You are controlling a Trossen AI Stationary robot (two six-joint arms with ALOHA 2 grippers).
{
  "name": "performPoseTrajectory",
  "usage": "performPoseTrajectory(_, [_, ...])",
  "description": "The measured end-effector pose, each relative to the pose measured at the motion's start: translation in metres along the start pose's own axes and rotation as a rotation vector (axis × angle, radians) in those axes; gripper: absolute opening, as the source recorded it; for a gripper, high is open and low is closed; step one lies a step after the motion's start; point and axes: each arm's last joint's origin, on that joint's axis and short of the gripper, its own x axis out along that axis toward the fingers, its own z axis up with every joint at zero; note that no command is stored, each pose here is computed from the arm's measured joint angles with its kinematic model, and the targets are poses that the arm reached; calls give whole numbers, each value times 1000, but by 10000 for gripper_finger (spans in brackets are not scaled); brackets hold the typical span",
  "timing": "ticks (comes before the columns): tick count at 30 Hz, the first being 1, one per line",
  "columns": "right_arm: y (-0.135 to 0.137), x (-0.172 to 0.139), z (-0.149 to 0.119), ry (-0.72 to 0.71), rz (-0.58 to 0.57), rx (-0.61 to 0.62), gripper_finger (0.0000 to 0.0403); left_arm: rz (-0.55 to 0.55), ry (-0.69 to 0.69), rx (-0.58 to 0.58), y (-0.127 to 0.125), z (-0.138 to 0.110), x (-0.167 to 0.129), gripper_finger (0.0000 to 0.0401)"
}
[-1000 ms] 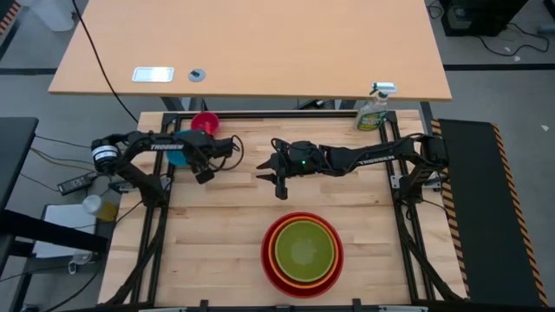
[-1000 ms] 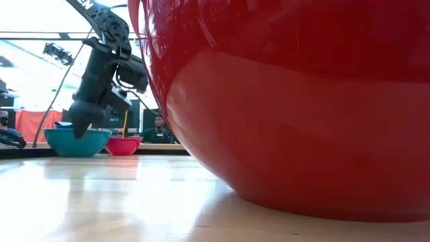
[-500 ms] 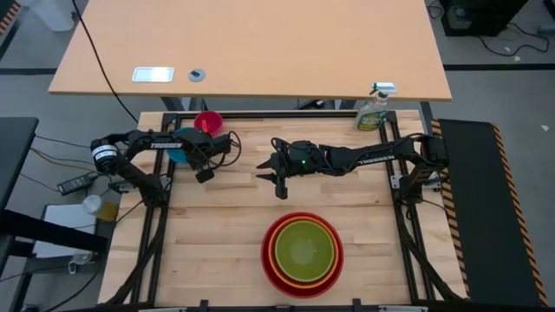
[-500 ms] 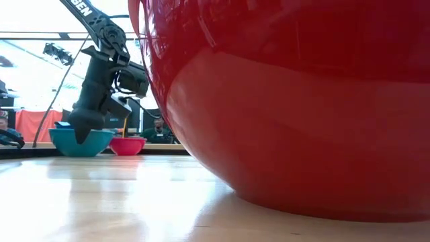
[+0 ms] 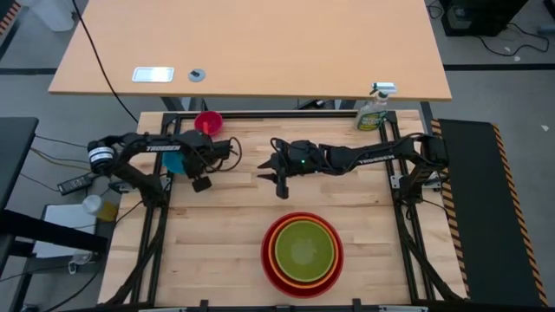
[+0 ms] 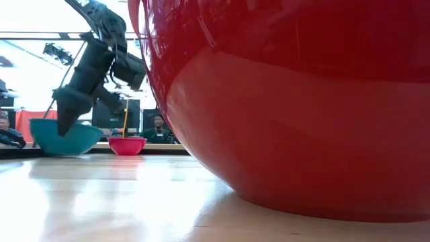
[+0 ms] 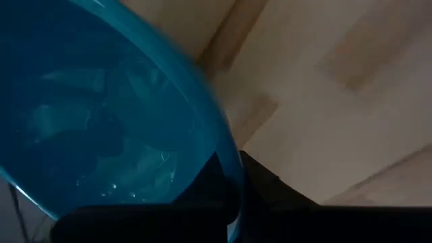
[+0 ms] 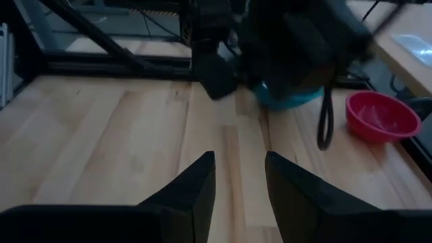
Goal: Nest bowls inside each other
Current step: Stack the blue bowl on the green bowl
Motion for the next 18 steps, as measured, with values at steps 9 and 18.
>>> performPoseTrajectory(9, [-23,-22,5,32,6,46,138,-18,-341,157,-25,-24,-48,11])
performPoseTrajectory(18, [-24,-28,-16,-11,-7,68,138,-27,-577,488,-63,-58,-71,17])
